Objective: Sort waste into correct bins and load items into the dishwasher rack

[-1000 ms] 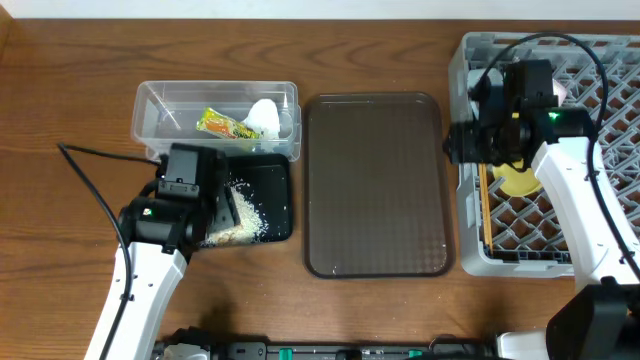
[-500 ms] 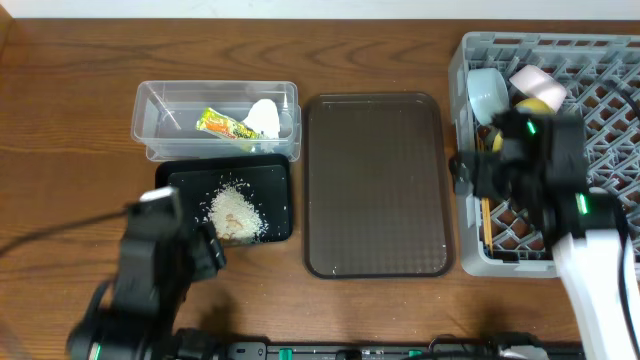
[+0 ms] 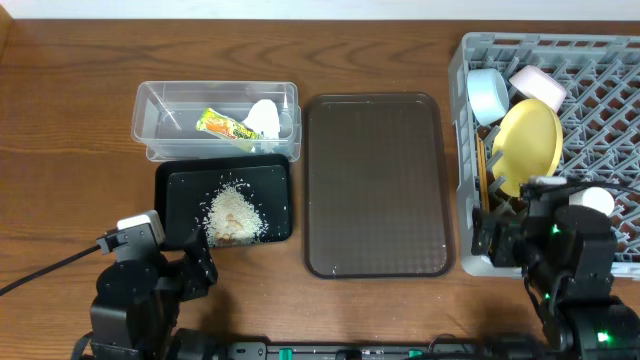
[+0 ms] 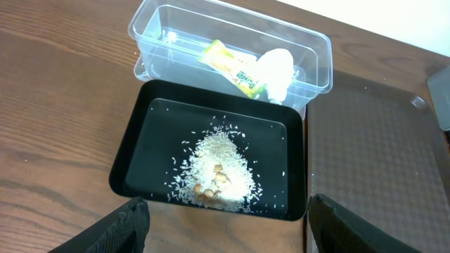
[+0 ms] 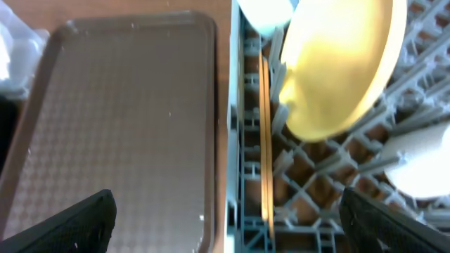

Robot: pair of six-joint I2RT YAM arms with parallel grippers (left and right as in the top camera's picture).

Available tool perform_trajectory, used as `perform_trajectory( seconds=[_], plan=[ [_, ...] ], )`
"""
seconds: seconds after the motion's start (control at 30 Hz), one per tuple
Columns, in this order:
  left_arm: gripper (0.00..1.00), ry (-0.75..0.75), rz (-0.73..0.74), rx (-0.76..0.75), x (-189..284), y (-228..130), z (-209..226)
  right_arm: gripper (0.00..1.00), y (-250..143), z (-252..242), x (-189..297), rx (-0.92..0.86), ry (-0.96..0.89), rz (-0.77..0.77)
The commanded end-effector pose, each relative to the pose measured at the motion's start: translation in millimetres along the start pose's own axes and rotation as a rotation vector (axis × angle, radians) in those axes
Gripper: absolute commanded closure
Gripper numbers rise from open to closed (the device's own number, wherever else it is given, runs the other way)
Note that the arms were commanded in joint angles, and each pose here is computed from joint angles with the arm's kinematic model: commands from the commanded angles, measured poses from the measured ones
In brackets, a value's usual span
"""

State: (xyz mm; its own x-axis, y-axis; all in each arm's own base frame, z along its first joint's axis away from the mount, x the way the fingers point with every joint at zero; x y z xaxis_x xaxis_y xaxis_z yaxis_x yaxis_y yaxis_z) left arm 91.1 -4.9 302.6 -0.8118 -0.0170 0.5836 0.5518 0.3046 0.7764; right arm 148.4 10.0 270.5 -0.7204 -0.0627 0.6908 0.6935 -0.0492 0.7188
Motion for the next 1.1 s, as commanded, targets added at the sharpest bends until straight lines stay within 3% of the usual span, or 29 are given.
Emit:
perform_trajectory(
  seconds=[0.0,0.3,0.53,0.67,1.07],
  plan=[
    [0.25,0.011,0.004,-0.024,-2.2,-2.2,1.1,0.01,-8.8,-0.7,-2.1,0.001,-0.016,0.053],
    [0.25,0.012,0.004,-0.024,-2.2,-2.2,1.1,0.01,-20.6,-1.8,-0.9,0.000,-0.023,0.135],
    [0.25,0.012,0.004,-0.024,-2.2,-2.2,1.1,0.01,-22.1,-3.7,6.9,0.004,-0.045,0.091],
    [0.25,0.011,0.004,-0.024,-2.2,-2.2,1.1,0.01,-23.8,-4.0,13.9,0.029,-0.039,-0.019],
    [0.25,0.012,0.004,-0.024,-2.2,-2.2,1.1,0.01,-57.2,-4.0,-3.9,0.043,0.036,-0.551]
  ],
)
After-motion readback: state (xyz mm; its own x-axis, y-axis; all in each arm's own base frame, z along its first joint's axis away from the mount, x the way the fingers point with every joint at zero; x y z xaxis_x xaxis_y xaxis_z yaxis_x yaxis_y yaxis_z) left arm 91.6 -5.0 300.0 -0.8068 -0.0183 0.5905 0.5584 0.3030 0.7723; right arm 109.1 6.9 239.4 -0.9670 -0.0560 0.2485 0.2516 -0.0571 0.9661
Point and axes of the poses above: each gripper's point midway between its finger pads, its own x axis back along the fingers, its own z axis along the line the jaws close on, y = z × x, the point moved 10 cm from there along x, back along the fingers, and after that the axes turned 1 degree about x, right-handed, at the moved point
